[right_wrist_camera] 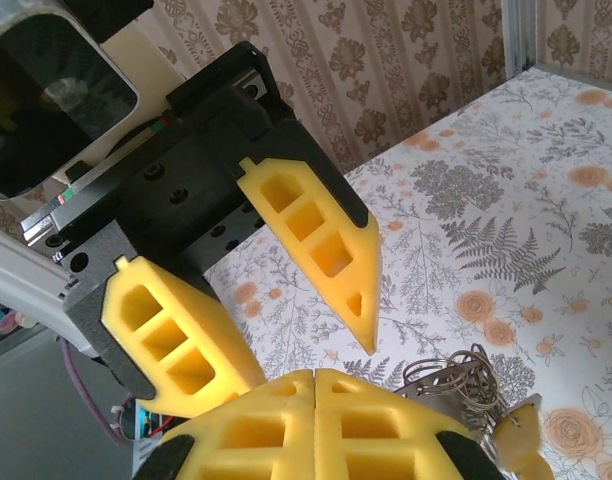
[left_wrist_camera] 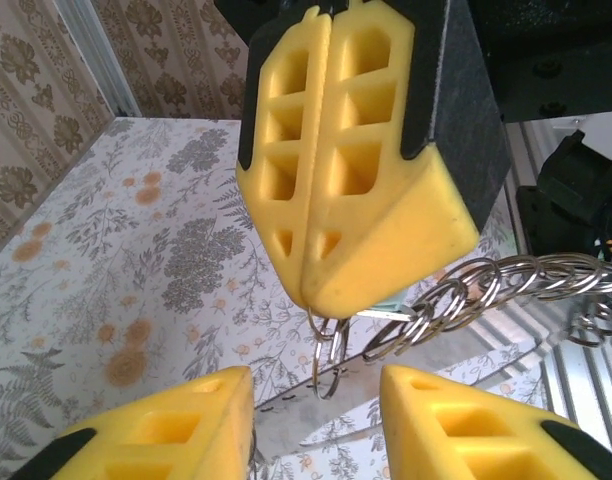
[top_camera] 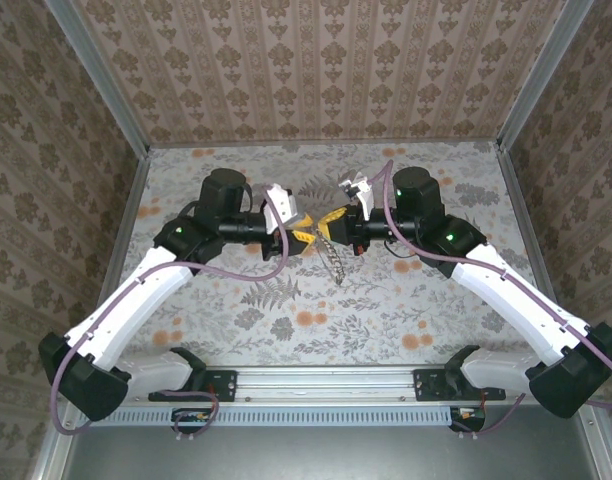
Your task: Put the keys on the keyring
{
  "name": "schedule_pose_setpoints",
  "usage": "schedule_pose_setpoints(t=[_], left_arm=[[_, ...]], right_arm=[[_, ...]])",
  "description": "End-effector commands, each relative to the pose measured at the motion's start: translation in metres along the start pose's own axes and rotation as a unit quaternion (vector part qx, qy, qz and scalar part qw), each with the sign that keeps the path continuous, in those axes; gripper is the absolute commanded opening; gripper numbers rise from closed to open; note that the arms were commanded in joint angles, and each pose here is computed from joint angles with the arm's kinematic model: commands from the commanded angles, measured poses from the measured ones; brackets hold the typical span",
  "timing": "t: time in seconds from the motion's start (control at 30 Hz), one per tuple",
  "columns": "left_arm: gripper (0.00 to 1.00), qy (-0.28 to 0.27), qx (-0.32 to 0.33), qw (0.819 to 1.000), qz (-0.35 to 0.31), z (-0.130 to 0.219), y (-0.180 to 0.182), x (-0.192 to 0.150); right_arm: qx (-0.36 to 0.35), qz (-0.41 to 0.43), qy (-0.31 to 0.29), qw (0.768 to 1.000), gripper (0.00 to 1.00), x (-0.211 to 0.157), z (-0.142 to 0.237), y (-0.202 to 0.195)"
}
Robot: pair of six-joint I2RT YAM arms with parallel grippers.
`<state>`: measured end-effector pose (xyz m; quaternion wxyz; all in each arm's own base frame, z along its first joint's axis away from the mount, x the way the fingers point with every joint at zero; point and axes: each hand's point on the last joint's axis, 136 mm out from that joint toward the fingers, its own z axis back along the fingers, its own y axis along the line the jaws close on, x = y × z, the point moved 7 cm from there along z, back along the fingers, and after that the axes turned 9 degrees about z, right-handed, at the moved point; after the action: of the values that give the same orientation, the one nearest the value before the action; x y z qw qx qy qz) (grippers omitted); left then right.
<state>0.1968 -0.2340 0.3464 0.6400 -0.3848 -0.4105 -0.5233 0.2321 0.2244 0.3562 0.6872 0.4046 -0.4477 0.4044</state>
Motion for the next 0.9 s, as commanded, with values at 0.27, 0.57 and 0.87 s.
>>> schedule_pose_setpoints(t=[0.27,0.57,0.87], left_arm=[[0.23,0.003,-0.001,1.000,-0.024,-0.006,0.002,0.009],[0.00,0.006,-0.008,1.000,-0.029,-0.008,-0.002,0.007],[0.00,-0.009,0.035,0.998,-0.048,0.001,0.001,0.012]], right_arm=[[0.016,0.029,-0.033,0.999,0.00,0.018,0.009,0.010],[0.000,0.029,-0.033,0.999,0.00,0.017,0.010,0.007],[-0.081,-0.004,-0.021,0.996,0.00,0.004,0.012,-0.014]])
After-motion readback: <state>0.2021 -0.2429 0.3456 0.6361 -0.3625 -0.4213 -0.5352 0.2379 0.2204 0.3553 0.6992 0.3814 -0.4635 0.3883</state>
